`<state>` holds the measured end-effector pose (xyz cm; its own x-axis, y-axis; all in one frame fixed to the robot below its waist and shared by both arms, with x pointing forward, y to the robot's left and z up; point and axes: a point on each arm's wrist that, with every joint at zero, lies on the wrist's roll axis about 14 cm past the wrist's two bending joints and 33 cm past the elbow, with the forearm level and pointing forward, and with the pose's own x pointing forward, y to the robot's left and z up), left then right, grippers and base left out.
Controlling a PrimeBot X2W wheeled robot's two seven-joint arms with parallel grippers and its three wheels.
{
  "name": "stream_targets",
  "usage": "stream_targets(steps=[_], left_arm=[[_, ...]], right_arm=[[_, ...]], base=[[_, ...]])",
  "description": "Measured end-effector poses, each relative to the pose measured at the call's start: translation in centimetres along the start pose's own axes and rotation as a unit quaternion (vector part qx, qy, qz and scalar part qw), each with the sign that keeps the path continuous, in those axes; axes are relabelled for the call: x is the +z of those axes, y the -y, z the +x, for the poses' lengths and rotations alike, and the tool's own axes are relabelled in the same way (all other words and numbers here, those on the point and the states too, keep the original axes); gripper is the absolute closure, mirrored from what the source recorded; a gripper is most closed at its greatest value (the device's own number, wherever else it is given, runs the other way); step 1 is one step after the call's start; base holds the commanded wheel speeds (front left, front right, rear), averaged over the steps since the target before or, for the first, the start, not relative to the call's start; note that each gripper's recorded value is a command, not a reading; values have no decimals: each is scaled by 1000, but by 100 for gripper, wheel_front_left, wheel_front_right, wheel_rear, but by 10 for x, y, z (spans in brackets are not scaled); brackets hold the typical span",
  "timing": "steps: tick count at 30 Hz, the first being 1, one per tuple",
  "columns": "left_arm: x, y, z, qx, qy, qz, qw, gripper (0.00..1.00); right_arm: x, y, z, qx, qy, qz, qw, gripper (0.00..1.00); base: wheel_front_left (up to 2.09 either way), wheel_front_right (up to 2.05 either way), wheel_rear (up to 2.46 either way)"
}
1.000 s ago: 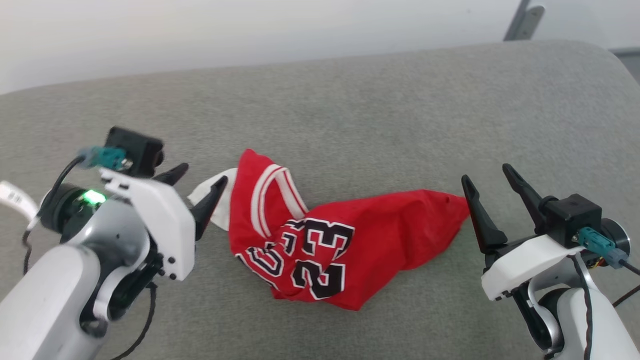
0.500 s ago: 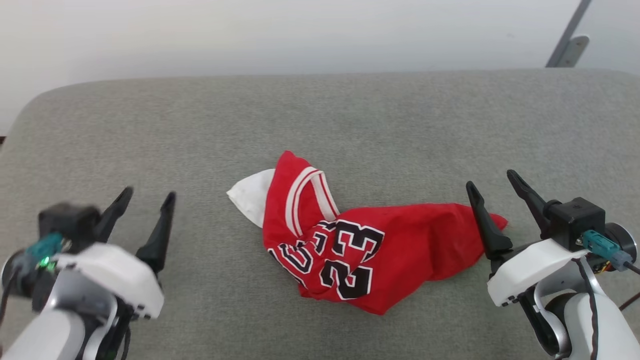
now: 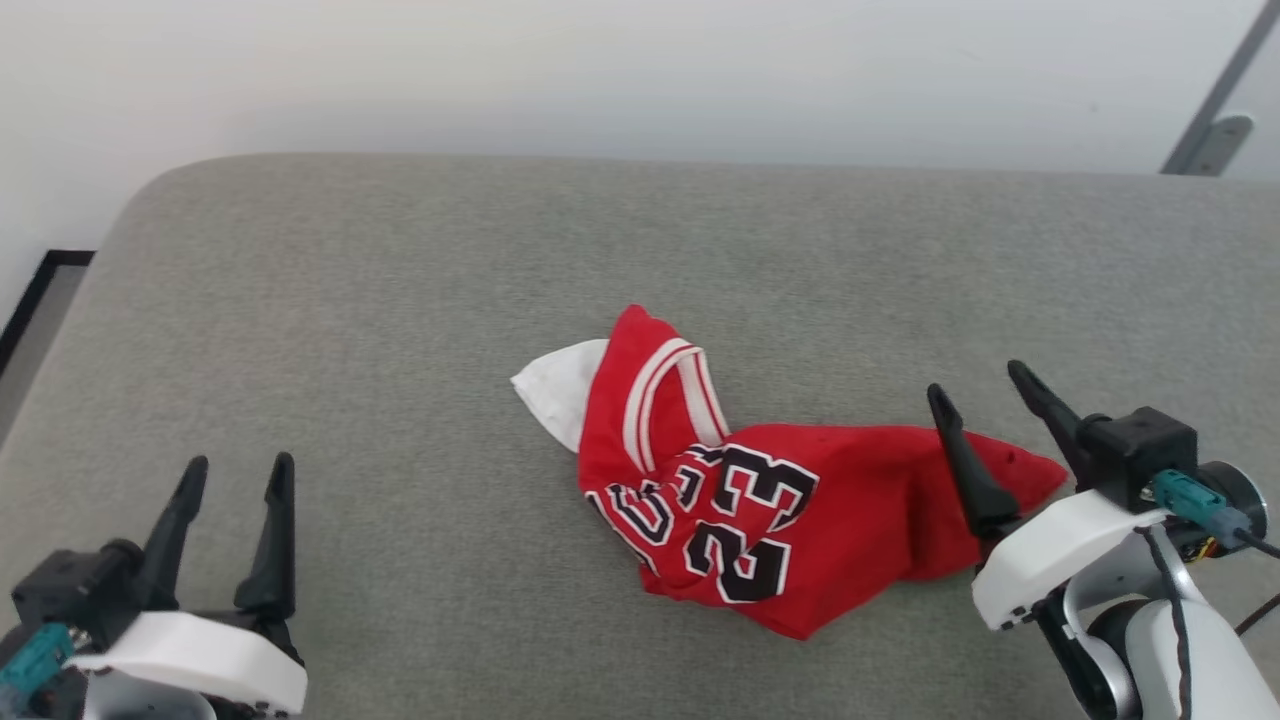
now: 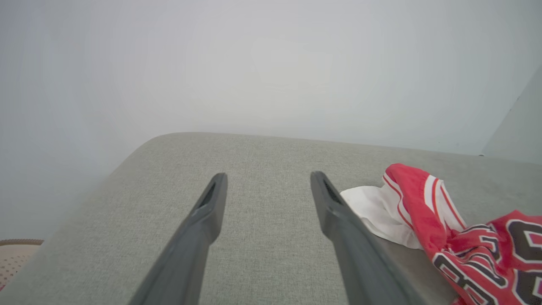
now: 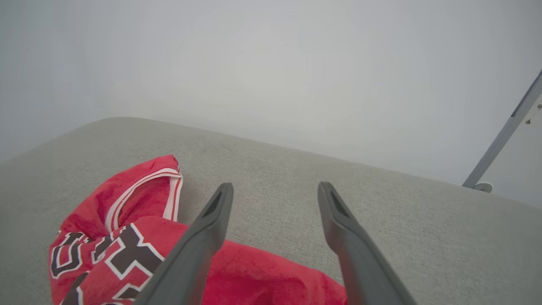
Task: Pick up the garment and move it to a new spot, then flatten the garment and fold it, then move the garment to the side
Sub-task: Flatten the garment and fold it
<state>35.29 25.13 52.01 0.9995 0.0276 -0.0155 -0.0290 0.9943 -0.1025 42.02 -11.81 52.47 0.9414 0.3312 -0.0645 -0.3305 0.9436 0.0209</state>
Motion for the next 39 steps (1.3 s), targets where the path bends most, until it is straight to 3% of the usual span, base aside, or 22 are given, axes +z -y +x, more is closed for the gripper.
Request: stream_targets(steps=[6, 11, 22, 23, 24, 25, 29, 39], left_arm=[[-8, -11, -16, 26, 1, -16, 1000, 0], [-12, -25, -28, 57, 4, -26, 998, 0], [-13, -35, -46, 98, 30, -61, 993, 0], [-15, -36, -47, 102, 30, -64, 992, 0], [-16, -35, -47, 103, 30, -65, 992, 0], [-18, -35, -48, 104, 28, -67, 992, 0], [-22, -36, -48, 111, 30, -76, 990, 0], [-28, -34, -43, 110, 32, -86, 990, 0]], right_arm=[[-16, -29, 7, 58, -50, -1, 997, 0], [-37, -51, 12, 115, -122, -12, 986, 0], [-94, -57, 20, 173, -304, -79, 934, 0], [-99, -57, 21, 177, -316, -87, 928, 12], [-101, -60, 23, 182, -322, -80, 926, 72], [-103, -62, 25, 187, -327, -84, 923, 100], [-105, -54, 34, 186, -335, -96, 918, 100], [-81, 15, 42, 115, -325, -102, 933, 100]], base=[[0, 0, 0], [0, 0, 0], [0, 0, 0], [0, 0, 0], [0, 0, 0], [0, 0, 0], [0, 0, 0], [0, 0, 0]])
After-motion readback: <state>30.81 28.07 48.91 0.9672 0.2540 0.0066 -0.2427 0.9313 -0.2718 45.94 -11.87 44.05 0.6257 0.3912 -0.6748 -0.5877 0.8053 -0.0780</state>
